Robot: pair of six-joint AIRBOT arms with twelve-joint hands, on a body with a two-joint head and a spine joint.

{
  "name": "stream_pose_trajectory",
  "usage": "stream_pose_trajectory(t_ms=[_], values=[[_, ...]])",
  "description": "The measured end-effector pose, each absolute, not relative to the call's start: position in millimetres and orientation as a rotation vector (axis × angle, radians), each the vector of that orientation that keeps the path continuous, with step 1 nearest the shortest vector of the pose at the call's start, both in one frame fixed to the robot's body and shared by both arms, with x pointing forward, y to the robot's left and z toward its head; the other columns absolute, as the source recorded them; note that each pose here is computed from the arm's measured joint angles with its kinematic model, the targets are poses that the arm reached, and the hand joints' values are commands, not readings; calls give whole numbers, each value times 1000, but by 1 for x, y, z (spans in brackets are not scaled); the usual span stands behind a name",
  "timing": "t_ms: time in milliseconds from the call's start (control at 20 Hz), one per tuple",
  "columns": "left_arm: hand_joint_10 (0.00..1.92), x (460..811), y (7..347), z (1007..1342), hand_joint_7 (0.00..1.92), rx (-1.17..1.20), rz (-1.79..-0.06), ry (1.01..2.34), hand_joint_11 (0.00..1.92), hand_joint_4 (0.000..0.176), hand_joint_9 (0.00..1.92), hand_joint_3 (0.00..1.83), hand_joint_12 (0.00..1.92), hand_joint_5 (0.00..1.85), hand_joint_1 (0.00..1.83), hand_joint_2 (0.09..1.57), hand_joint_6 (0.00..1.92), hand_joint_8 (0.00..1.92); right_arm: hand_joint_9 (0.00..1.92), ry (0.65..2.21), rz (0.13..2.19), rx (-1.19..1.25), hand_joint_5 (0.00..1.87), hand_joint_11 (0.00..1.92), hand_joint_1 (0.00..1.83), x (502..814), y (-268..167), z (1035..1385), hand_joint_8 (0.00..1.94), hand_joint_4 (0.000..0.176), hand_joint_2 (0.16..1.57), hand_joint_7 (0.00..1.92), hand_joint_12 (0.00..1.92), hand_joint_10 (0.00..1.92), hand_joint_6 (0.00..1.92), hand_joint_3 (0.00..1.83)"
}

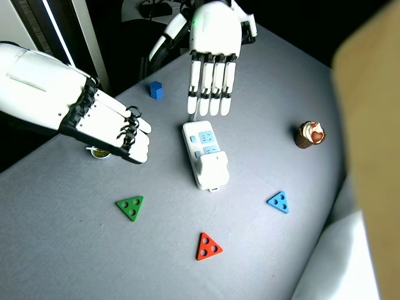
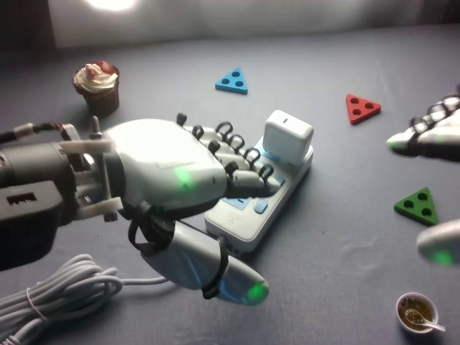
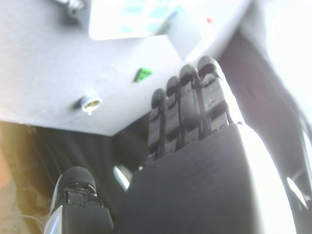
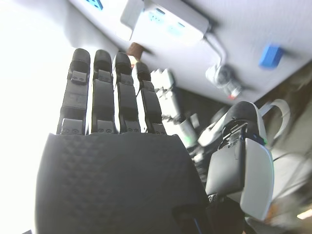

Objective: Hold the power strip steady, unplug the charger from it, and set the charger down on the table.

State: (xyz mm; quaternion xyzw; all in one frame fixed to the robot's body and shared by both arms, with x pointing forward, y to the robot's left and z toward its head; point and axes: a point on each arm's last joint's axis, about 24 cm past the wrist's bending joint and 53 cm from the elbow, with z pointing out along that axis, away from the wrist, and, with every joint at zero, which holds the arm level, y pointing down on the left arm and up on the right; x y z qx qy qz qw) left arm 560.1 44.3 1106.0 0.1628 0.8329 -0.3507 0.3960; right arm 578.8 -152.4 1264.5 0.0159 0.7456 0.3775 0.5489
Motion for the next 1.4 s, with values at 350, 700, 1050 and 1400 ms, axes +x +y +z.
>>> stream_pose_trajectory(t_ms=[350,700,1050,1400], values=[[5,568,37,1087,180,422,-894,2119,98,0,151,0,34,173,0,995,4,7,159,1640,941,282,134,112,252,590,-165,1289,4,0,1037,159,118,6,1,12],[0,565,24,1068,169,434,-919,2135,90,0,142,3,29,166,0,1001,0,0,220,1567,953,452,167,160,722,609,-174,1293,1,0,978,209,167,3,1,0],[3,569,15,1059,154,432,-934,2133,89,0,134,1,27,160,0,998,3,3,176,1570,1007,645,163,147,1006,634,-171,1277,2,0,945,166,189,1,5,0],[3,574,19,1047,163,420,-919,2151,106,0,142,3,33,170,0,1008,5,4,252,1610,1071,793,249,75,1096,644,-152,1257,0,0,1022,234,521,0,0,4]])
